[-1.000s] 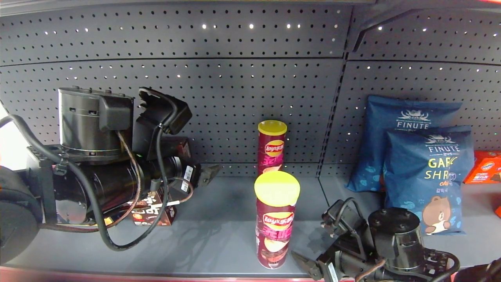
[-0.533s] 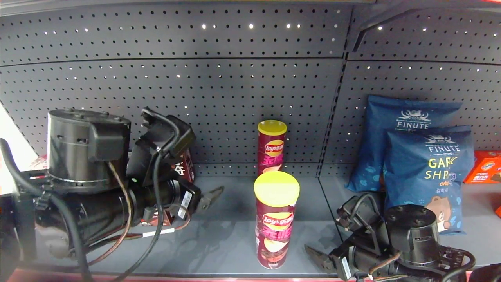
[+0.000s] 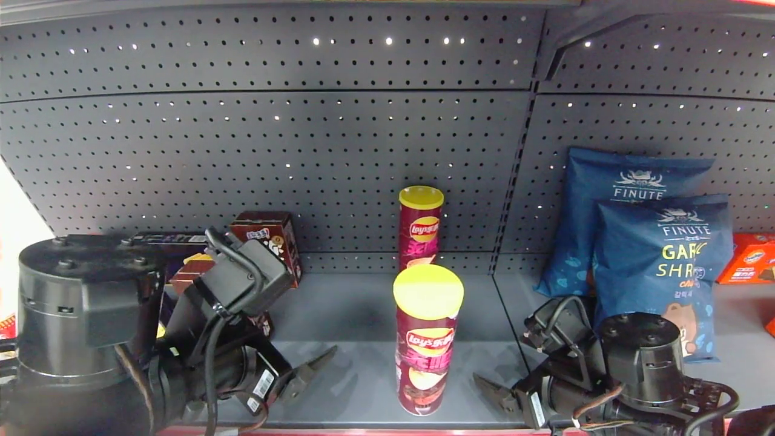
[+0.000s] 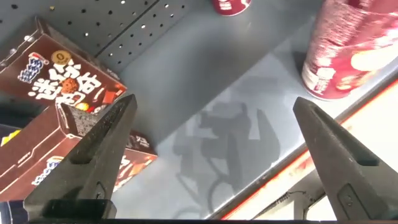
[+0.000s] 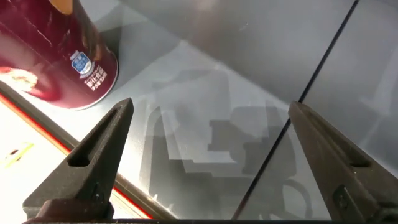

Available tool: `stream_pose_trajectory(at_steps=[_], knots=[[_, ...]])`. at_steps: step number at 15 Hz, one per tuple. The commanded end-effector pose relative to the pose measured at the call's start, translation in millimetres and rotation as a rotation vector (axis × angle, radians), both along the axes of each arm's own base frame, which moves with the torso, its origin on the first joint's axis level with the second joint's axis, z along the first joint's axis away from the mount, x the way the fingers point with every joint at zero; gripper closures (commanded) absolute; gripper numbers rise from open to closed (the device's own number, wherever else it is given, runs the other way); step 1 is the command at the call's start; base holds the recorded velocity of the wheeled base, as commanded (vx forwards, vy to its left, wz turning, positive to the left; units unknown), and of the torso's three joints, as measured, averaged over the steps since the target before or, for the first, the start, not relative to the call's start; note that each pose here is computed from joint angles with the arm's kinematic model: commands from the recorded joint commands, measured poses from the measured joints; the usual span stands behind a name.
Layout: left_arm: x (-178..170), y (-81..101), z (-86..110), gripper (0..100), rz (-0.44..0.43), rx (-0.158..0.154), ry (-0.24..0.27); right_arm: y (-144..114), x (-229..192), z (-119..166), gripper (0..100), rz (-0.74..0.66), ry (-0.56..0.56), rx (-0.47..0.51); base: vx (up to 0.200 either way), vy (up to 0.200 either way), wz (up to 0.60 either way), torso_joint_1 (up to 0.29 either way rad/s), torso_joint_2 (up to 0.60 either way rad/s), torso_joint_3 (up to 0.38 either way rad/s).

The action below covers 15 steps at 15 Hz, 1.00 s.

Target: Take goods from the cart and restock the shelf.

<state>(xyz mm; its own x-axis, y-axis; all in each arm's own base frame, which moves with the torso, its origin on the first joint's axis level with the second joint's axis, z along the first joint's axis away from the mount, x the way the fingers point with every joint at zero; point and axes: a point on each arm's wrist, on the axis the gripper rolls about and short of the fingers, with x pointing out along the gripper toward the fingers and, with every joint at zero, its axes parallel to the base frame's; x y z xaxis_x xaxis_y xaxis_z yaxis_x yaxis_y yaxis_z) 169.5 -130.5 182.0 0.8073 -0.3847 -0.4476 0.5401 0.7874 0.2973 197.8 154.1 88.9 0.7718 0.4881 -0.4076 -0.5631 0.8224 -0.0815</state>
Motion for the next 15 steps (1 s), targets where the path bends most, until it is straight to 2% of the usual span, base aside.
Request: stream_pose_trajectory(at_steps=[1,4,9,12,15], knots=[[3,-6.5,-7.1,0,-0.014,0.019,0.026,0,2,0,0,-0.006,0.0,0.0,0.0,0.0,0.0,0.0,0.0,0.0],[18,-19.5,-18.5,0,-0.02,0.032,0.038,-6,6,1,0,-0.029,-0.005,0.006,0.0,0.0,0.0,0.0,0.0,0.0],[38,-41.2,-38.2,0,-0.033,0.077,0.094,-7,7,2,0,-0.034,-0.007,0.009,0.0,0.0,0.0,0.0,0.0,0.0],[45,-56.9,-42.3,0,-0.057,0.083,0.101,-7,7,2,0,-0.034,-0.007,0.009,0.0,0.0,0.0,0.0,0.0,0.0],[51,-63.3,-45.3,0,-0.06,0.078,0.095,-7,7,2,0,-0.034,-0.008,0.009,0.0,0.0,0.0,0.0,0.0,0.0]])
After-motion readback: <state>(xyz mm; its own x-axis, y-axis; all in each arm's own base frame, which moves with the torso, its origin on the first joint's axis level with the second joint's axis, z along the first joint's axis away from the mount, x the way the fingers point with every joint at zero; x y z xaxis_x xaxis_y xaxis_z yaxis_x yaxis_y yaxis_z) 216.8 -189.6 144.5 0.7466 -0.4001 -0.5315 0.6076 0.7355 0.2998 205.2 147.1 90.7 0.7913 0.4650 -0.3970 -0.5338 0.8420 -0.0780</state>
